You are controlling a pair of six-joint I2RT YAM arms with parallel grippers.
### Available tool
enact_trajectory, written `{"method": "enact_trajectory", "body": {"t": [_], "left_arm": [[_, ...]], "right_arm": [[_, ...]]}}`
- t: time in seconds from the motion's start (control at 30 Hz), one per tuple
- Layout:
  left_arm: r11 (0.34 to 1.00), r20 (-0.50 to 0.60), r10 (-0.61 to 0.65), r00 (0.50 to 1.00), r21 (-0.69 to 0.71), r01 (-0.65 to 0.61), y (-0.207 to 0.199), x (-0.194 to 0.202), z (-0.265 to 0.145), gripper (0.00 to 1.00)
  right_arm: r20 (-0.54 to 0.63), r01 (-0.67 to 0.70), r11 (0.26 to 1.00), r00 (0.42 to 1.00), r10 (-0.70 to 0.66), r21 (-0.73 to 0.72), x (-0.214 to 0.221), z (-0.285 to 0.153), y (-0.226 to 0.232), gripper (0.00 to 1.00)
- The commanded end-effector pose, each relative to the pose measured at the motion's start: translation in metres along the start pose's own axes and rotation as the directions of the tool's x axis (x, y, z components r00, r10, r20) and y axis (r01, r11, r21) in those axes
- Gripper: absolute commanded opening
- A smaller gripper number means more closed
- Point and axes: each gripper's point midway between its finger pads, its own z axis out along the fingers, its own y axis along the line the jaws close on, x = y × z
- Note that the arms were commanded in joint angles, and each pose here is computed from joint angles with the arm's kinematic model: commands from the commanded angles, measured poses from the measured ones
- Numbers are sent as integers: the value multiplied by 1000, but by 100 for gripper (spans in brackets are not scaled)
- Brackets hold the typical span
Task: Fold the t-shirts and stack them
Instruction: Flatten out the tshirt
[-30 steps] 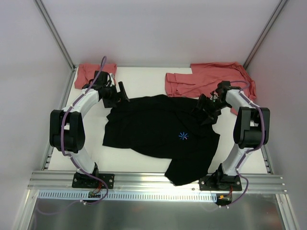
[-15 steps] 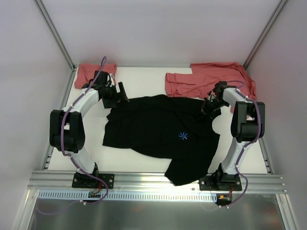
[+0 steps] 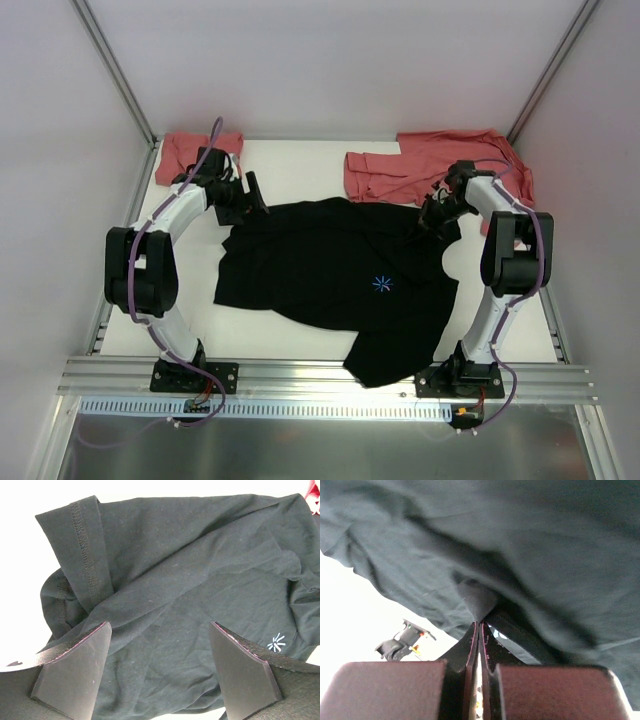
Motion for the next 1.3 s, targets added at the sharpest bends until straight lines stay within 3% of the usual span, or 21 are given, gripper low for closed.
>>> {"method": "enact_trajectory", "body": {"t": [0.0,0.2,0.27,0.3,0.33,0.37,0.4,0.53,0.77,1.27], "left_arm": [[1000,22,20,1000,16,-21,-6,-12,-3,80],[1000,16,16,1000,21,-17,-8,-16,0,79],[1000,8,13,1000,26,-13,-8,-15,2,79],[1000,7,12,1000,28,-12,-9,-15,2,79],[1000,7,13,1000,28,-13,-9,-16,2,79],[1000,5,13,1000,28,-13,-9,-15,1,79],[1000,6,14,1000,27,-14,-9,-15,1,79],[999,3,10,1000,33,-10,-10,-15,2,79],[997,-2,-5,1000,75,5,-18,-16,5,76],[998,34,38,999,57,-40,-19,-18,-14,75]], "right_arm": [[-54,71,995,996,-75,-75,28,-26,43,0],[-254,54,990,963,-86,-131,84,-17,50,2],[-302,57,986,947,-104,-160,100,-16,51,7],[-320,46,986,943,-96,-163,106,-17,51,26],[-327,52,988,940,-98,-148,112,-19,49,36],[-345,60,990,933,-101,-126,120,-21,47,85],[-343,74,992,933,-105,-103,124,-24,43,99],[-251,170,984,956,-153,49,119,-37,21,100],[-131,200,978,973,-190,66,87,-32,30,99],[-167,181,981,972,-167,75,50,33,8,83]]}}
